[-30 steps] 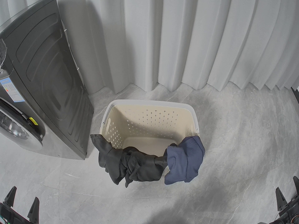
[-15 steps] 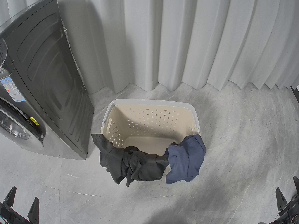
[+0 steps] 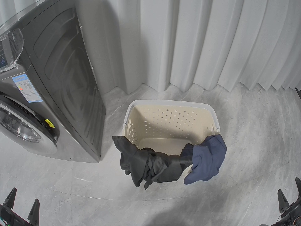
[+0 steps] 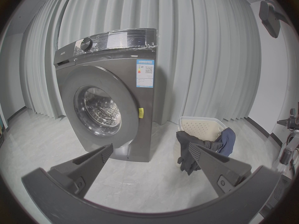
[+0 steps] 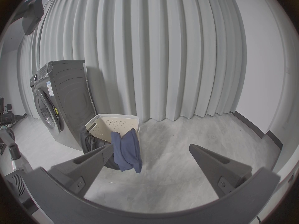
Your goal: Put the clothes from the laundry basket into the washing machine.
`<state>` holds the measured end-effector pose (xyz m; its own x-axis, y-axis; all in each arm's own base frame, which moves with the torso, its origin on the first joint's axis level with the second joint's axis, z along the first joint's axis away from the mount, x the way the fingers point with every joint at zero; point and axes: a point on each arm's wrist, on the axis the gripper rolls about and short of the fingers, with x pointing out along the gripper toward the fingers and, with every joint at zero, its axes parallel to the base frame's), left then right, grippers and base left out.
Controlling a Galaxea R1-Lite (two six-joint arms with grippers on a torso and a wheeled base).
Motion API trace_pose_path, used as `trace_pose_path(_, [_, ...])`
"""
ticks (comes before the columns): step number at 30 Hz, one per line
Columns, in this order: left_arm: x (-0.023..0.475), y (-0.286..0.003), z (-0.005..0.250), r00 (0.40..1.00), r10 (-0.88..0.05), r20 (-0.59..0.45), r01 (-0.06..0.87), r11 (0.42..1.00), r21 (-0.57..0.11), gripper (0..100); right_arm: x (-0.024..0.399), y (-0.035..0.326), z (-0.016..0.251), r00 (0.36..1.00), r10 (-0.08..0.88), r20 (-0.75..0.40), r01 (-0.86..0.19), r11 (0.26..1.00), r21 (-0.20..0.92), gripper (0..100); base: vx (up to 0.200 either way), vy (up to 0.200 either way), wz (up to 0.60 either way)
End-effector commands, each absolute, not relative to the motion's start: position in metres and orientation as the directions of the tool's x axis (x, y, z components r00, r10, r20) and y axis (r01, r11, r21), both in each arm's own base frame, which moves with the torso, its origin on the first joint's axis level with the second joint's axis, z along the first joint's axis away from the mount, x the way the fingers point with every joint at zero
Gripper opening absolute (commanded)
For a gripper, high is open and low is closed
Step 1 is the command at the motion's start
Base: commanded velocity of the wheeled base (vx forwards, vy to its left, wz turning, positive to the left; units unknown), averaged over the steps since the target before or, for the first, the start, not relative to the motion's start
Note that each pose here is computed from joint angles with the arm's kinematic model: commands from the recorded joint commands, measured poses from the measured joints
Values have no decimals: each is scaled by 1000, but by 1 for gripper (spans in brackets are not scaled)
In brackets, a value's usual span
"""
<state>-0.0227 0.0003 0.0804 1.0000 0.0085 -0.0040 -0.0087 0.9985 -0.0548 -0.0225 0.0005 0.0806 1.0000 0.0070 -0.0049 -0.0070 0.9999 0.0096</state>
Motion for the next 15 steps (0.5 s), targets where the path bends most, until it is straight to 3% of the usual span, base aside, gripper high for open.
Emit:
trace_pose_path(1, [-22, 0, 76, 1000, 9, -8, -10, 998, -55, 100, -21, 0, 76, 1000, 8, -23, -7, 1000, 11, 100, 0, 200, 0])
trace_pose_path(15, [-22, 0, 76, 1000, 9, -8, -10, 998, -55, 100, -21, 0, 76, 1000, 8, -23, -7, 1000, 10, 100, 0, 200, 0])
